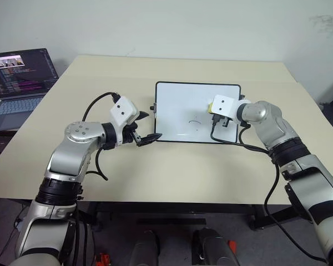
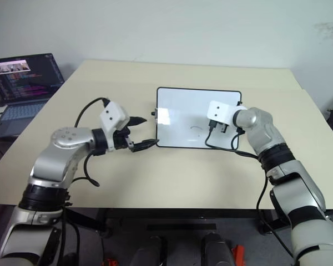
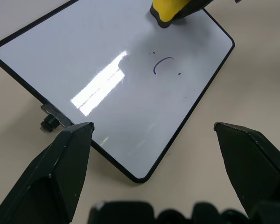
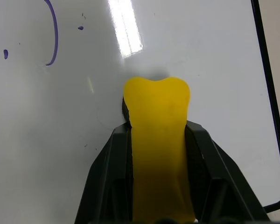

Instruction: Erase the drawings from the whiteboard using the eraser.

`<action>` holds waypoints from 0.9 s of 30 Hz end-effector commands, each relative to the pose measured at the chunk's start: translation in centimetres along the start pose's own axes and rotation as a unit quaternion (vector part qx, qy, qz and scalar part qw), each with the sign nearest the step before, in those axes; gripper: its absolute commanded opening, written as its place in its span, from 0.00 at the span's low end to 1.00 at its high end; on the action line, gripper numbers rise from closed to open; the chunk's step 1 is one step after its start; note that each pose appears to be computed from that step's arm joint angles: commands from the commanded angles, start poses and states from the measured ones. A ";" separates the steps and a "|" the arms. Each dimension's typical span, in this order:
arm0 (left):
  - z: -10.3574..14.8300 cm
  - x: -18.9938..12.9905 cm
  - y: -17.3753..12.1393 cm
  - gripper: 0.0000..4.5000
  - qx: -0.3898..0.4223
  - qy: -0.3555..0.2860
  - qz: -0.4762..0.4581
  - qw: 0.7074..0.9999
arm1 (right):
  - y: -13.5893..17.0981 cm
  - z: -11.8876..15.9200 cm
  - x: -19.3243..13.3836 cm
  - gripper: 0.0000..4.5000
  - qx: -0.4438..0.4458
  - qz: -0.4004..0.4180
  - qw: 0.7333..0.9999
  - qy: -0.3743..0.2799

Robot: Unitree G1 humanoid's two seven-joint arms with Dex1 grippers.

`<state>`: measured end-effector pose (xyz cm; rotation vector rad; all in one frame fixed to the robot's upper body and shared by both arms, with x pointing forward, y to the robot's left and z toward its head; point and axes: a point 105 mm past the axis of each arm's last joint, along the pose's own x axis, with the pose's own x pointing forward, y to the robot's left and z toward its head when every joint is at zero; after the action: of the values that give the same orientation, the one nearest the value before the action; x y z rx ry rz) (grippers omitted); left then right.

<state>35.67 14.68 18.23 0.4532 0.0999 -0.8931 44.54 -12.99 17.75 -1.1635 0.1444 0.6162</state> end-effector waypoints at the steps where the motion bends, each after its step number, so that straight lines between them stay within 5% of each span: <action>1: 1.4 0.0 0.3 1.00 0.020 -0.020 0.002 1.000 | 0.6 -0.7 0.3 0.25 0.007 0.009 1.000 0.024; 21: 1.2 -0.1 -0.1 1.00 0.014 -0.019 0.006 1.000 | 2.6 10.9 3.2 0.25 -0.010 0.023 0.995 -0.096; 27: 1.3 0.0 -0.2 1.00 0.013 -0.021 0.005 1.000 | 1.8 11.0 3.2 0.25 -0.004 0.004 0.995 -0.096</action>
<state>35.61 14.38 17.96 0.4450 0.1032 -0.8955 43.36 -0.97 17.34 -1.0954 0.0262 0.7927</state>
